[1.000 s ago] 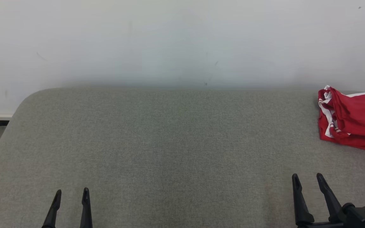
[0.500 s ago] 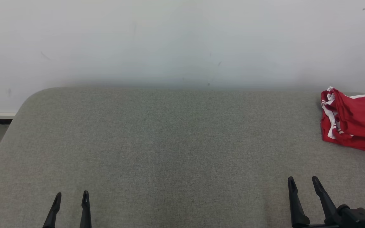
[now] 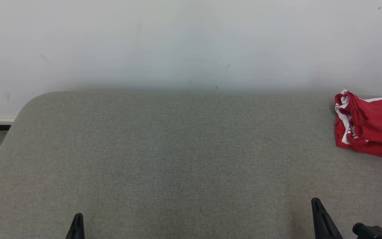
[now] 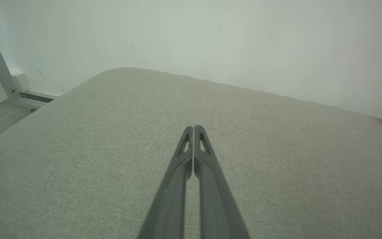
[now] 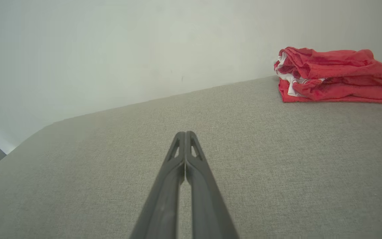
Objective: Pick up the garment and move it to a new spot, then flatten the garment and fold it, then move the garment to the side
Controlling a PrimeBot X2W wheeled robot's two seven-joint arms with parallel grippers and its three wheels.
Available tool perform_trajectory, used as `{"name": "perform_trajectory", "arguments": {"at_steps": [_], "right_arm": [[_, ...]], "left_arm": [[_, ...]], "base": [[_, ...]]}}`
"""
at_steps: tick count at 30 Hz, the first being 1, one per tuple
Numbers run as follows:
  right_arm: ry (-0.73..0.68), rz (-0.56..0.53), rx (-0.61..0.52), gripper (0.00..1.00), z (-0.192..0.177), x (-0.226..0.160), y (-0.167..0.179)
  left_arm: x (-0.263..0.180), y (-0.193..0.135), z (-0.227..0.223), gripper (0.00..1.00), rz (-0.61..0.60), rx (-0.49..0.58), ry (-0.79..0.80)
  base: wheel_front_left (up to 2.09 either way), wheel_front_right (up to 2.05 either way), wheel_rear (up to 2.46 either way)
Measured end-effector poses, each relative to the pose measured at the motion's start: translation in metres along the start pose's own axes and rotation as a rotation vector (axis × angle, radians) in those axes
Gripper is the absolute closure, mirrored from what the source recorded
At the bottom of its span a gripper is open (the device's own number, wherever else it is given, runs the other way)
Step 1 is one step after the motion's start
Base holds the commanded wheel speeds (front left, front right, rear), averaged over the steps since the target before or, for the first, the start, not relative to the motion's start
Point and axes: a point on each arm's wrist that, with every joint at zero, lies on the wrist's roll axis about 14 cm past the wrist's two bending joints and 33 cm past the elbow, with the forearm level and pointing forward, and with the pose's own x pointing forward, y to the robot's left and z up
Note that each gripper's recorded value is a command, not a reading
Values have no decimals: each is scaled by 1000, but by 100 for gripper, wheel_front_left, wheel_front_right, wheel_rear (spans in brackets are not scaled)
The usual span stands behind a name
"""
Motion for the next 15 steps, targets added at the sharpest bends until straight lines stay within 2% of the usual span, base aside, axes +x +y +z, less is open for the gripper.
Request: {"name": "perform_trajectory", "arguments": {"at_steps": [15], "right_arm": [[-8,-47,268,100,3,7,-11]], "left_arm": [[9,5,-1,100,52,-273,27]], "base": [[0,0,0]]}}
